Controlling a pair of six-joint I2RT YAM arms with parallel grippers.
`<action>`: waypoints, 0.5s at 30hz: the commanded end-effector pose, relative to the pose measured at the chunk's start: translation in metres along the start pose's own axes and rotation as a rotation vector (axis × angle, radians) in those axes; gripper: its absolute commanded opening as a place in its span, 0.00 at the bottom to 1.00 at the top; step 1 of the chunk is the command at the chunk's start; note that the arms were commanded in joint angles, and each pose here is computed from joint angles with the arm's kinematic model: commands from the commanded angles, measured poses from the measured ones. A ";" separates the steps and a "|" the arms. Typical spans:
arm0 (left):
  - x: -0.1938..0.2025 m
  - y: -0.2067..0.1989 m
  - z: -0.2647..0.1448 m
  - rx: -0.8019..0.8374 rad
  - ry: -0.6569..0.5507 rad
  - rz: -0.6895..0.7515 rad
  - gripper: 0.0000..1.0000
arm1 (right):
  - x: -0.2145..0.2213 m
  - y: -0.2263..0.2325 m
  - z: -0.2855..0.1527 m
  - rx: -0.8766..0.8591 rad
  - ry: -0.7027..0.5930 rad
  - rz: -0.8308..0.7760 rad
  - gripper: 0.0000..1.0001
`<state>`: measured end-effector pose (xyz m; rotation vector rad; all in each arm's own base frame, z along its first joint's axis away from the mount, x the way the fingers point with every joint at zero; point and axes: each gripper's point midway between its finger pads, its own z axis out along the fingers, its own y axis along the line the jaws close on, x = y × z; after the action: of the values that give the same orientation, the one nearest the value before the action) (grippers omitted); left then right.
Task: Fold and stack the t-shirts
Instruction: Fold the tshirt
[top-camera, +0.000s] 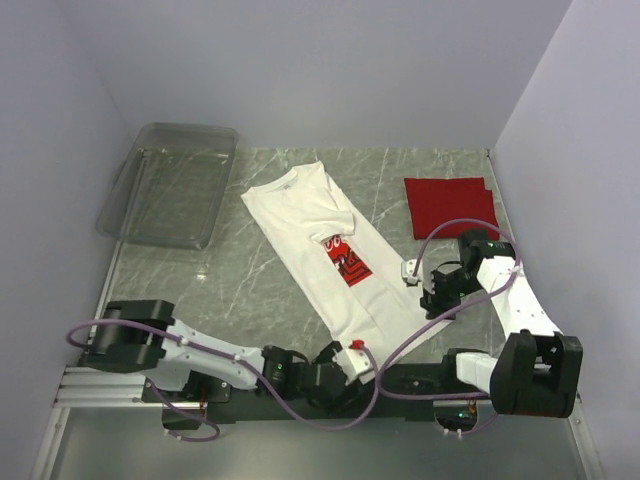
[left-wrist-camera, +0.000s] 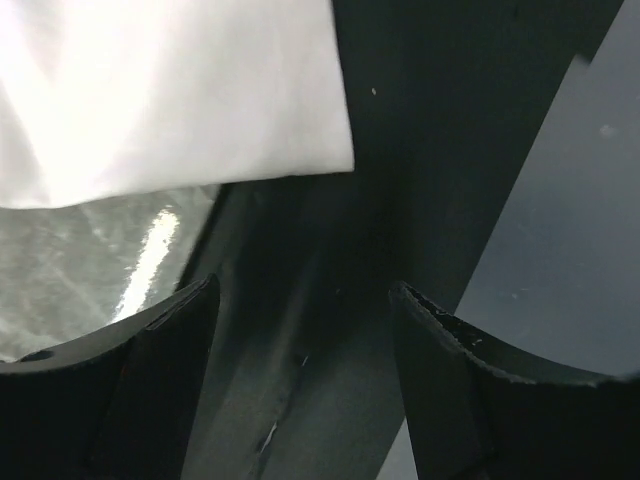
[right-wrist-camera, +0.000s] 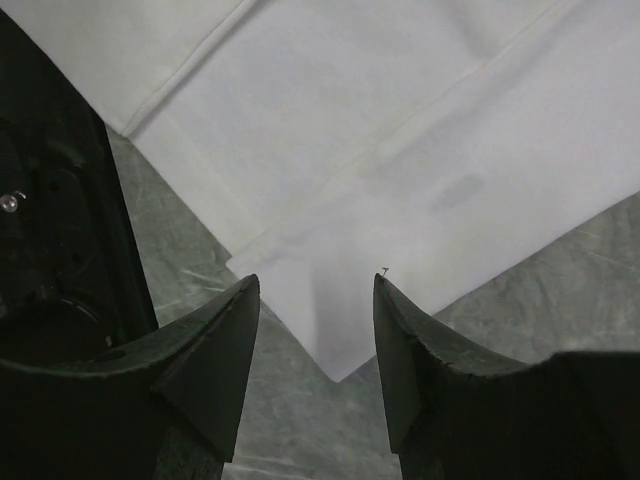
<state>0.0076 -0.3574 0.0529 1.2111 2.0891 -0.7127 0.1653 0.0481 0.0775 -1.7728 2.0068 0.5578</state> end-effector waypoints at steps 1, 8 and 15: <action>-0.032 -0.019 0.012 -0.033 -0.123 0.066 0.74 | 0.005 0.009 0.003 -0.043 -0.007 0.012 0.56; -0.046 -0.026 0.028 -0.116 -0.170 0.109 0.73 | 0.011 0.012 0.009 -0.054 -0.007 0.052 0.56; -0.032 -0.022 0.045 -0.152 -0.118 0.152 0.69 | 0.012 0.013 0.010 -0.053 -0.012 0.069 0.56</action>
<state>0.0091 -0.4041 0.0459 1.2139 1.9253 -0.5526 0.1520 0.0446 0.0632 -1.7463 2.0720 0.6362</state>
